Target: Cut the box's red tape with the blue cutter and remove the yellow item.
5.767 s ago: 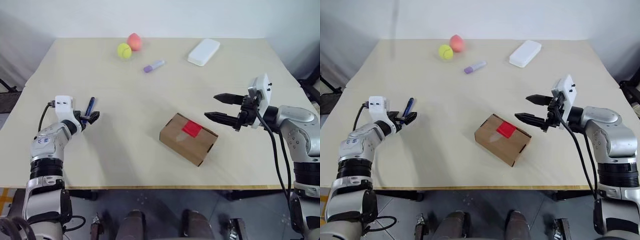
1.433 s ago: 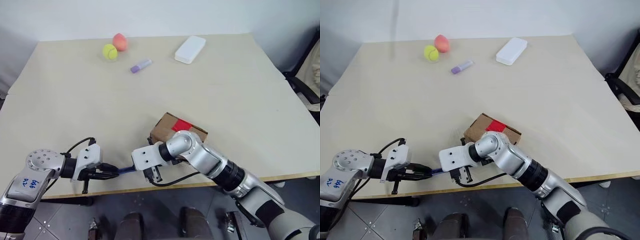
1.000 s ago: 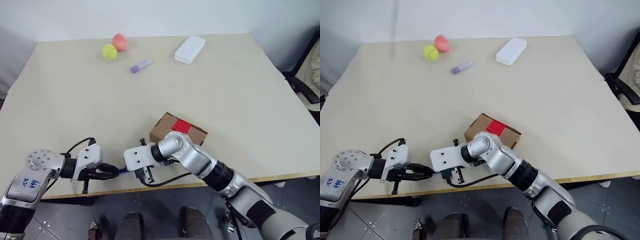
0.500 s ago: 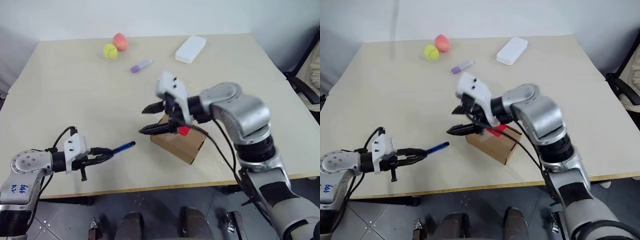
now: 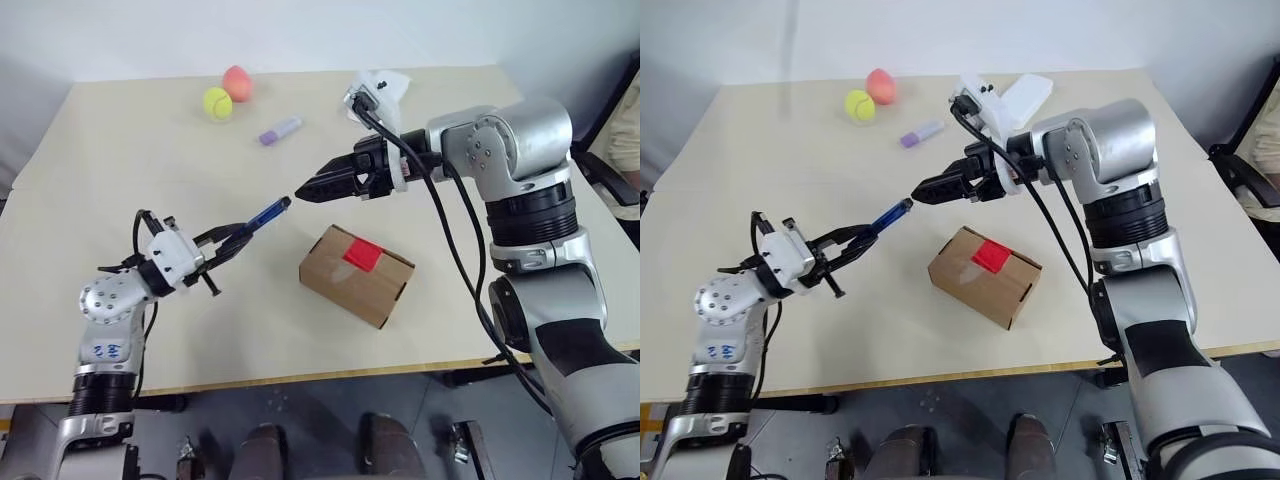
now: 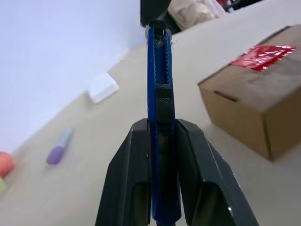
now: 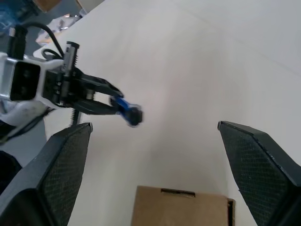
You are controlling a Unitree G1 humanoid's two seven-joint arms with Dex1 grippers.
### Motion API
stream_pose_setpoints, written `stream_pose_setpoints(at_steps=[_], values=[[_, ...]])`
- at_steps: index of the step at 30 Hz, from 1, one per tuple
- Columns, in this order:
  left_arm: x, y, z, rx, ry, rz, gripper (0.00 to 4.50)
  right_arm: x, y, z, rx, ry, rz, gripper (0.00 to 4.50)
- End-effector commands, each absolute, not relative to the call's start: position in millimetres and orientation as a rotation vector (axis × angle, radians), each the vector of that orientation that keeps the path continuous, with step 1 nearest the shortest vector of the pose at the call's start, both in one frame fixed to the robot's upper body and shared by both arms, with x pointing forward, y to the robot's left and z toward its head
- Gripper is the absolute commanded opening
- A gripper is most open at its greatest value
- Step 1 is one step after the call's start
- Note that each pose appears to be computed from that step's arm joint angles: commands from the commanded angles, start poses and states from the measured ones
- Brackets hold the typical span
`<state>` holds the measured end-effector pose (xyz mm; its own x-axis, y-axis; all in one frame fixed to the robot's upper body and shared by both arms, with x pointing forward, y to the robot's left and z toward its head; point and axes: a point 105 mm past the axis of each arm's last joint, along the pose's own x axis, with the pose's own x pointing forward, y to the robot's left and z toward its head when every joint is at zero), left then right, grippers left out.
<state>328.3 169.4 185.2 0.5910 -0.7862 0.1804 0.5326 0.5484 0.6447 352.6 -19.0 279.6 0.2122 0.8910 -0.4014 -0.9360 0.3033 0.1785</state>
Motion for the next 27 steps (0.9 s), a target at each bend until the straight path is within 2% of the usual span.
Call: stream_pose_setpoints(at_steps=[1, 16, 19, 27], values=[[331, 151, 191, 0.604, -0.569, -0.832, 0.41, 346, -6, 286, -0.176, 0.467, 1.354, 4.46], [332, 138, 197, 0.574, -0.626, -0.849, 0.41, 357, 12, 271, -0.265, 0.501, 1.404, 4.46], [333, 138, 197, 0.57, -0.626, -0.846, 0.41, 359, 12, 270, -0.269, 0.507, 1.403, 3.84], [335, 137, 199, 0.556, -0.631, -0.837, 0.41, 360, 12, 267, -0.282, 0.514, 1.407, 1.06]])
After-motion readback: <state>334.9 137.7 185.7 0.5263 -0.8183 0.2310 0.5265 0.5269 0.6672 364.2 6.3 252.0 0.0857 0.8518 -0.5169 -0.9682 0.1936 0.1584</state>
